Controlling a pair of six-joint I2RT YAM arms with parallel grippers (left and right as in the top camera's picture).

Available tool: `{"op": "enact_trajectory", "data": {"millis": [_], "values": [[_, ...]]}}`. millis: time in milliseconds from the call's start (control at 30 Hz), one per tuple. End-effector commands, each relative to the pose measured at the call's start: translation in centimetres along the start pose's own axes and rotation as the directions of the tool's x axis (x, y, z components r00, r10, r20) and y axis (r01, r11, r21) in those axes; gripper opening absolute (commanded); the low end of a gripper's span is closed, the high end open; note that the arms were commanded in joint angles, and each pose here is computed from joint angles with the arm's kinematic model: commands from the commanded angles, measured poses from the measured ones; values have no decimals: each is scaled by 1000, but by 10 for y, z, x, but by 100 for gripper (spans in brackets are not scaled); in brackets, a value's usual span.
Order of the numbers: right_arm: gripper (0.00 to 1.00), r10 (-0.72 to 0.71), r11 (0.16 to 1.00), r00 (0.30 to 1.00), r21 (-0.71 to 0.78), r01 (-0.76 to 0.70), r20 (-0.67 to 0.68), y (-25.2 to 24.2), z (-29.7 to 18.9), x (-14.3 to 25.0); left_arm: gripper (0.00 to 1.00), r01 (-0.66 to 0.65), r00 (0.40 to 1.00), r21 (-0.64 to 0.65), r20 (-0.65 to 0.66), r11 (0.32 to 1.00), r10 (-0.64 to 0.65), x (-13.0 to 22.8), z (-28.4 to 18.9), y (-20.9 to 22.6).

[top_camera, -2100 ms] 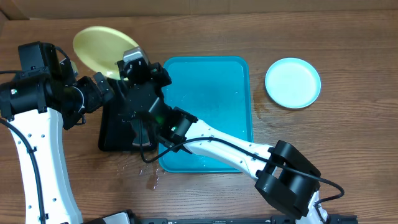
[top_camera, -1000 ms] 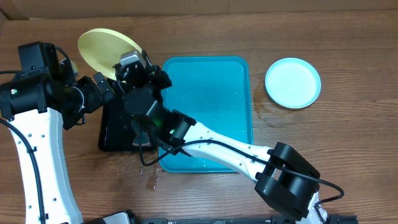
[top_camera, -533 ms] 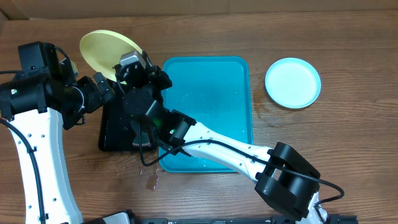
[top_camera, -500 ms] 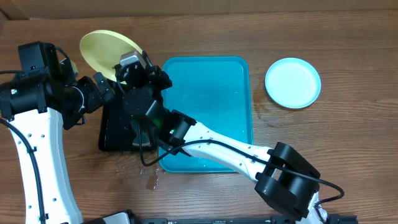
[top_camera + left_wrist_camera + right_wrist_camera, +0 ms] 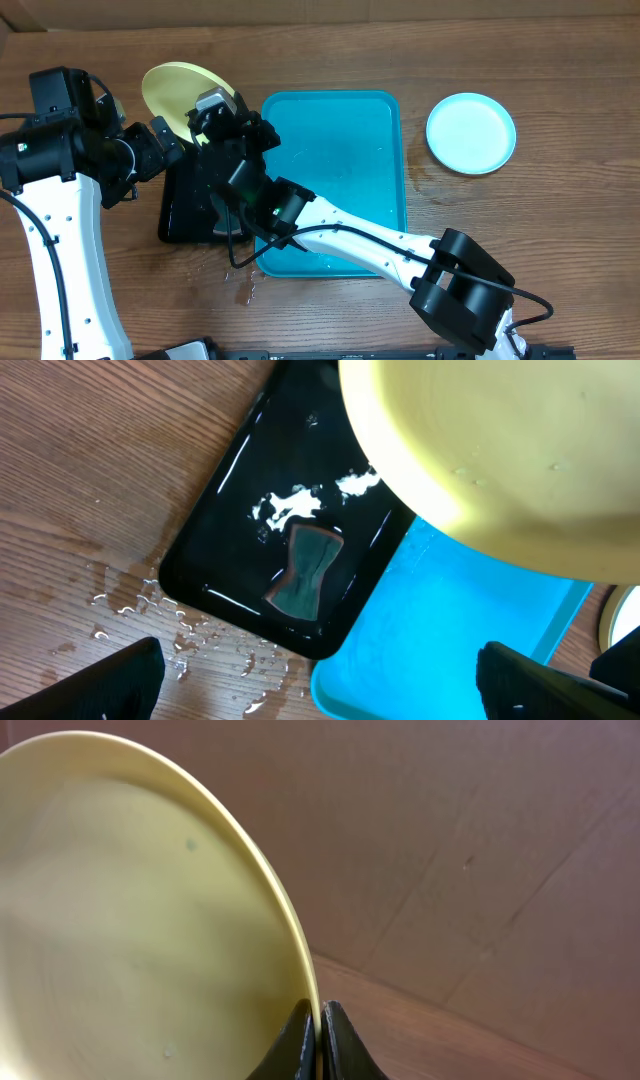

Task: Clean dirty plates on tray and stack at the side
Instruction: 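Hold the yellow plate tilted over the black tray to drain it, then carry the yellow plate right and lower it onto the light-blue plate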

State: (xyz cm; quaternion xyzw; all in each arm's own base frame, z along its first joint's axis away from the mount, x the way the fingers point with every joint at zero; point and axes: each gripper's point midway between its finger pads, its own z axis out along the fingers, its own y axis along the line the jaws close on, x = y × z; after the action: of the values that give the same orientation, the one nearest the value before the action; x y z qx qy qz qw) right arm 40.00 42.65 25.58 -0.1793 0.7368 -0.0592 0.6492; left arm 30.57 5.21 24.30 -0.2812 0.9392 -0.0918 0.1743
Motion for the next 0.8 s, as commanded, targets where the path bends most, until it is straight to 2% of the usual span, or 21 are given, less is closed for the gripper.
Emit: {"op": "enact_trajectory", "data": {"millis": [0, 133, 333, 500, 667, 767], "values": [[4, 97, 995, 994, 14, -97, 50, -19, -10, -34, 100, 15, 1000, -7, -4, 1000, -15, 0, 2, 0], [4, 88, 996, 996, 12, -88, 28, -18, -10, -27, 100, 15, 1000, -7, -4, 1000, -15, 0, 2, 0], [4, 186, 982, 978, 2, -186, -100, -12, -10, 9, 100, 15, 1000, -7, -4, 1000, -15, 0, 2, 0], [4, 249, 959, 945, -82, -271, -212, 3, -8, 33, 100, 15, 1000, -7, -4, 1000, -15, 0, 2, 0], [4, 277, 954, 934, -50, -295, -228, -11, 3, 39, 100, 15, 1000, -7, -4, 1000, -15, 0, 2, 0], [4, 348, 934, 906, 1, -358, -241, -31, 11, 42, 100, 15, 1000, -7, -4, 1000, -15, 0, 2, 0]]}}
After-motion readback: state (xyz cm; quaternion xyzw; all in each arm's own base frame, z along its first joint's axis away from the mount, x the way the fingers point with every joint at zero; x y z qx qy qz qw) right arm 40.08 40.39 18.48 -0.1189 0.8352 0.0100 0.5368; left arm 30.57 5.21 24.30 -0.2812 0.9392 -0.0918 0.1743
